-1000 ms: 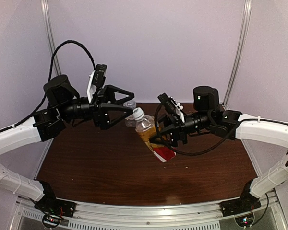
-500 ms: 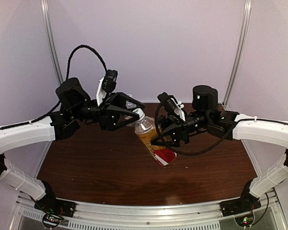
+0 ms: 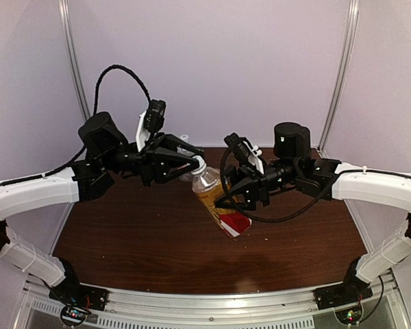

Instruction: Unscrew the bottle caps

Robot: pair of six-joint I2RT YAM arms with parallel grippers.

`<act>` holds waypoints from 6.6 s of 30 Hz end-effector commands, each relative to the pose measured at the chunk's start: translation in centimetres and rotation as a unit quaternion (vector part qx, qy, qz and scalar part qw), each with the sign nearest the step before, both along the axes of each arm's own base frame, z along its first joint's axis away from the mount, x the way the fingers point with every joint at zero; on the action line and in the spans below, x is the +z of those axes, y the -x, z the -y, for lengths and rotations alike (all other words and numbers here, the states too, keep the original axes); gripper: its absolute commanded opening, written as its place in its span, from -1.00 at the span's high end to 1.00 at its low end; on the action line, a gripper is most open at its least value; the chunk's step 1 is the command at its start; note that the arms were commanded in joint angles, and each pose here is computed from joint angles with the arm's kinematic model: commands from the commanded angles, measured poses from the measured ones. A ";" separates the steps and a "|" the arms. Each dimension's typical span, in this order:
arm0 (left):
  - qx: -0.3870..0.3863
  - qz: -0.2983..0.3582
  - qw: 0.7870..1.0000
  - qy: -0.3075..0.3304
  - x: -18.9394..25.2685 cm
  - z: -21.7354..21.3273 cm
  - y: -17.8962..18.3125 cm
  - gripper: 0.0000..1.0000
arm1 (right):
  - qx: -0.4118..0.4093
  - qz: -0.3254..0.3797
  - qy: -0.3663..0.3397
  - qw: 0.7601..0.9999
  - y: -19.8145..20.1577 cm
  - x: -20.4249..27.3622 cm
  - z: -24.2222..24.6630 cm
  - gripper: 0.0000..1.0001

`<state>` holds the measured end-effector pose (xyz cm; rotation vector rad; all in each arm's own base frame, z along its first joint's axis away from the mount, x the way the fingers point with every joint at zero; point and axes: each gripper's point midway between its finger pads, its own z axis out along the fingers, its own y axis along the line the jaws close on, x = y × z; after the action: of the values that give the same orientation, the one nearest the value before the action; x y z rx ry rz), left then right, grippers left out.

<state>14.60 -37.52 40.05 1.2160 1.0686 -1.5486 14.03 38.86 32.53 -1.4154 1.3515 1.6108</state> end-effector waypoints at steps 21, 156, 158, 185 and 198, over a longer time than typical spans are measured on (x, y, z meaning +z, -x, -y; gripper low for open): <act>0.337 -0.180 0.923 -0.040 -1.4 0.3 -9.3 0.57 | -0.347 0.097 0.042 0.932 -10.9 0.6 1.7 -0.04; 0.097 0.103 0.990 -0.003 3.6 -2.7 0.8 -0.60 | -0.007 0.062 0.014 0.998 0.3 0.5 -0.1 -0.05; 0.080 0.107 0.991 -0.001 3.6 -2.5 1.1 -0.57 | 0.001 0.060 0.011 0.998 0.5 0.7 -0.1 -0.05; -0.020 0.071 0.997 -0.019 0.6 -0.5 1.8 0.09 | 0.018 0.052 0.003 0.998 1.0 0.9 -0.4 -0.02; -0.016 0.062 0.998 -0.023 -0.3 -0.3 1.5 0.08 | 0.012 0.054 0.003 0.998 0.9 1.0 -0.4 -0.02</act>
<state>12.87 -37.19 39.77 1.3570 1.0373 -1.4593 13.26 38.99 31.66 -1.5059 1.3568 1.5312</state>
